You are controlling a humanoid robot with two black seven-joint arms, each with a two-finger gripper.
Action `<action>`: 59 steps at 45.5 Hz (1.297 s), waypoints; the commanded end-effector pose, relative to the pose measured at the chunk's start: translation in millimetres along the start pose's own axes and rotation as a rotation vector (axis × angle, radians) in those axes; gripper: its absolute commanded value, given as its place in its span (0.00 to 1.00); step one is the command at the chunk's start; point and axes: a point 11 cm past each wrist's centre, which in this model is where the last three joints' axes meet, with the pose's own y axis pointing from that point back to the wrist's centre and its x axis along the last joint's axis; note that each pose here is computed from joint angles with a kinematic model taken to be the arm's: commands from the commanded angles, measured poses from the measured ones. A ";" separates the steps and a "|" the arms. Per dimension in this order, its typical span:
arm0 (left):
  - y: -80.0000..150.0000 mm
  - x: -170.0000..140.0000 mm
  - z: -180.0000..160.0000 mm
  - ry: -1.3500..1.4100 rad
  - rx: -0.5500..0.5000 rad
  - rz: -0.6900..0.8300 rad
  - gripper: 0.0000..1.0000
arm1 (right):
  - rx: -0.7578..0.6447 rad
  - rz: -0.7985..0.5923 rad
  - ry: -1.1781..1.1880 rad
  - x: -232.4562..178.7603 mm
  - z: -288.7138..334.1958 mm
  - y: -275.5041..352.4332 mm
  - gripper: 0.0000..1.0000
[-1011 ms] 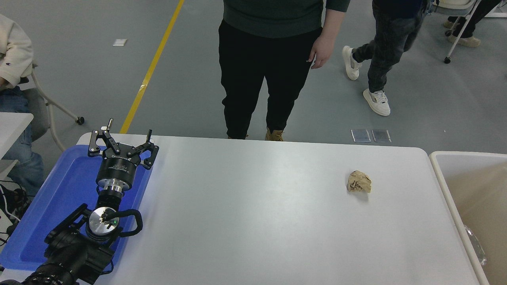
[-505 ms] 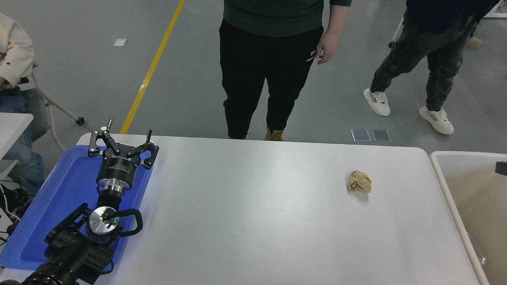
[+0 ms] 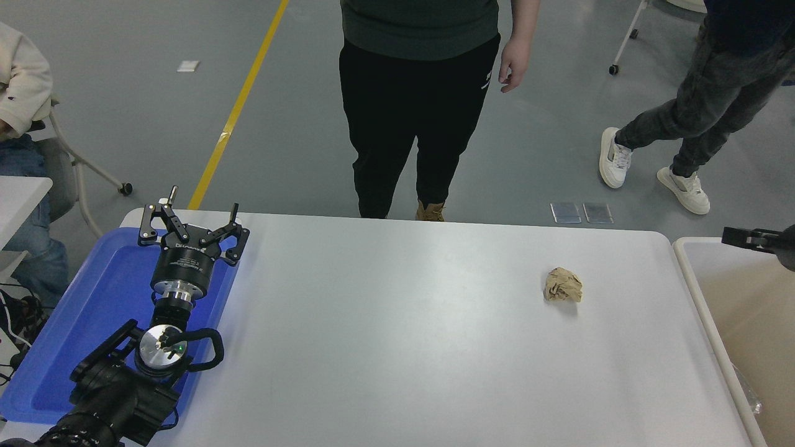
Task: Pick up foil plate and place in dustbin
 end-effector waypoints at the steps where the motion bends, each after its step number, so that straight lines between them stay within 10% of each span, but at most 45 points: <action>1: -0.1 -0.1 0.2 0.000 -0.001 0.000 1.00 | 0.124 0.014 -0.196 -2.3 -40.4 -6.1 1.00; 27: 0.0 -0.1 -0.1 0.000 0.001 0.000 1.00 | 0.481 -0.115 -0.557 -25.0 -168.9 4.9 1.00; 59: 0.0 -0.3 -0.8 0.001 0.001 -0.001 1.00 | 0.558 -0.298 -0.097 -53.8 -206.0 52.6 1.00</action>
